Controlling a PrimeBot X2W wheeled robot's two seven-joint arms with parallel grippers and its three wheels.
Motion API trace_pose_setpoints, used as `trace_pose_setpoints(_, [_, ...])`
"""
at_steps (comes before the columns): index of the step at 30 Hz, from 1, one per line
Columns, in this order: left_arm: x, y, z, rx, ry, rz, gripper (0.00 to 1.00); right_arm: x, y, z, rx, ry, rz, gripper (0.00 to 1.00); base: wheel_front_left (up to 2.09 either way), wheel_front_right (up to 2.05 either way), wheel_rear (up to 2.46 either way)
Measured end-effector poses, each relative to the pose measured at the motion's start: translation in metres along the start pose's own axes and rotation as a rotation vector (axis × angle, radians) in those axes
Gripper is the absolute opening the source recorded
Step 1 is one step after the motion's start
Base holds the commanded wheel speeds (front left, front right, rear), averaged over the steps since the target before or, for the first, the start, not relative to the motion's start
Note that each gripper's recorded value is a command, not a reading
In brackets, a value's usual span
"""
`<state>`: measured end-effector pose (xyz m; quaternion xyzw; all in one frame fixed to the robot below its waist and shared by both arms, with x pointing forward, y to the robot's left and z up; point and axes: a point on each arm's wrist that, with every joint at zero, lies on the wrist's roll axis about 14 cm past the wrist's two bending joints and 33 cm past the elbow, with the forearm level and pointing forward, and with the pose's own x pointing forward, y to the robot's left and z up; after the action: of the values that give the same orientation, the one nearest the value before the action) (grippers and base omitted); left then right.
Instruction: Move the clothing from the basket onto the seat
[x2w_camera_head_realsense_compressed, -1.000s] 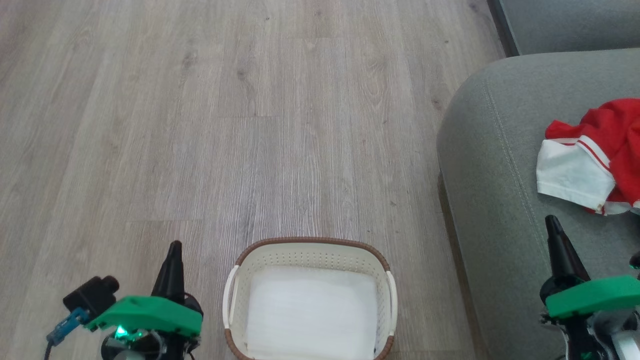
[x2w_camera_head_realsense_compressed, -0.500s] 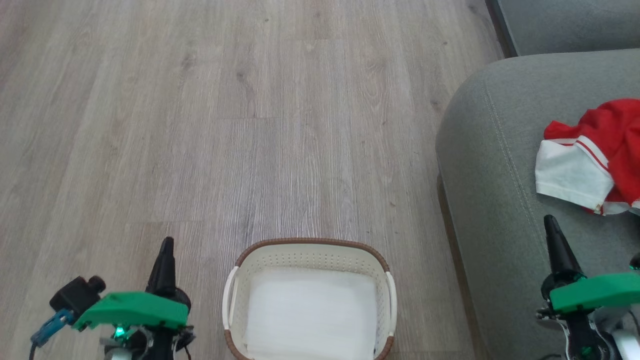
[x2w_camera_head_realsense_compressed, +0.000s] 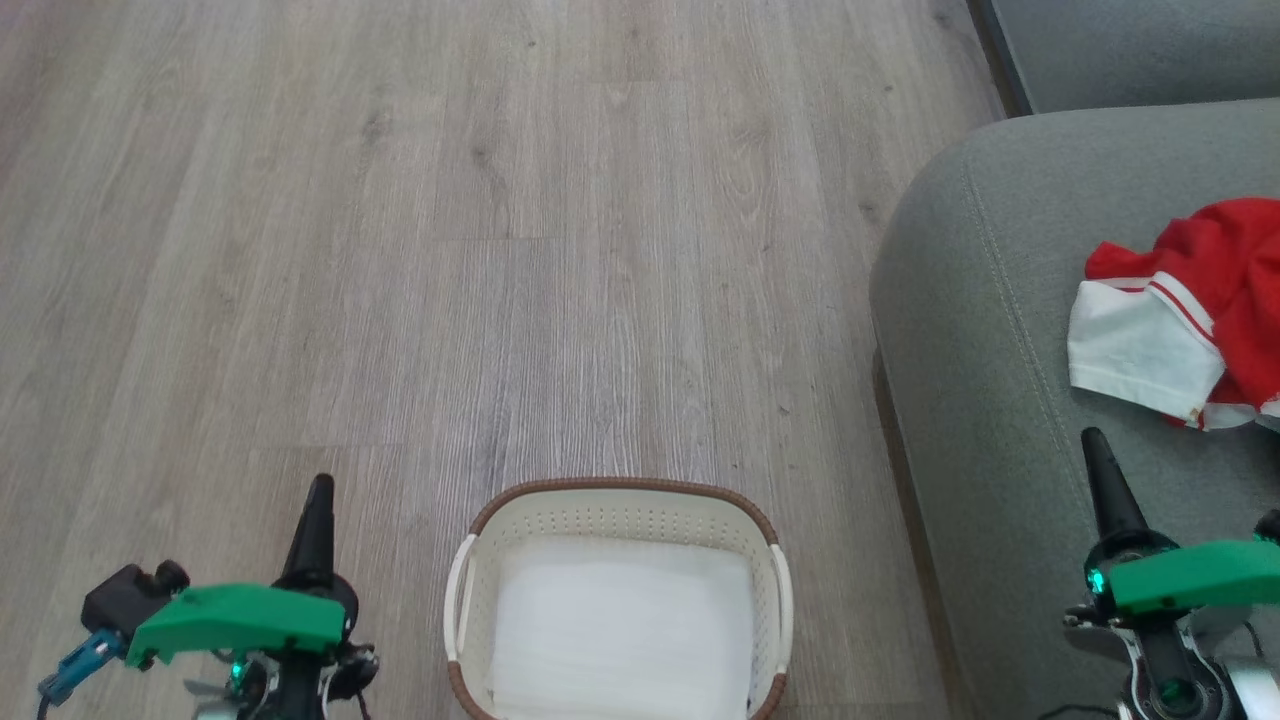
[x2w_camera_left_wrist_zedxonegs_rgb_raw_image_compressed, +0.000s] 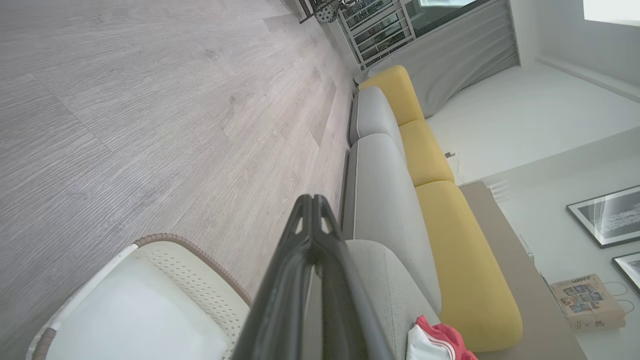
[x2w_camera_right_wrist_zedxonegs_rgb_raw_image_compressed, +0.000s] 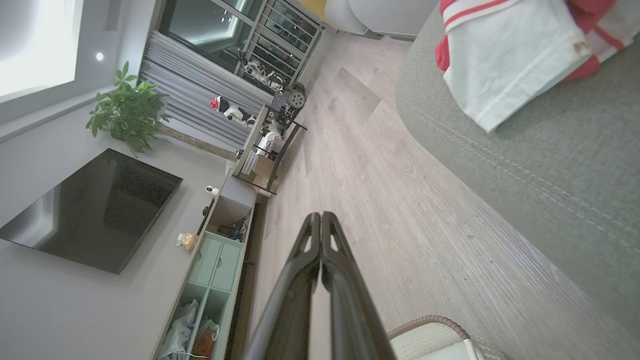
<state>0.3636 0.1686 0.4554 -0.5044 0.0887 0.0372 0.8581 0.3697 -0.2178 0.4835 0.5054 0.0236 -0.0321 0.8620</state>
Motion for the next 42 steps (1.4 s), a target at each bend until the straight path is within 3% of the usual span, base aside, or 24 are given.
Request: trace_pose_setpoints(42, [0.004, -0.007, 0.023, -0.463, -0.017, -0.074, 0.00, 0.004, 0.000, -0.009, 0.459, 0.003, -0.013, 0.00, 0.00, 0.00, 0.00])
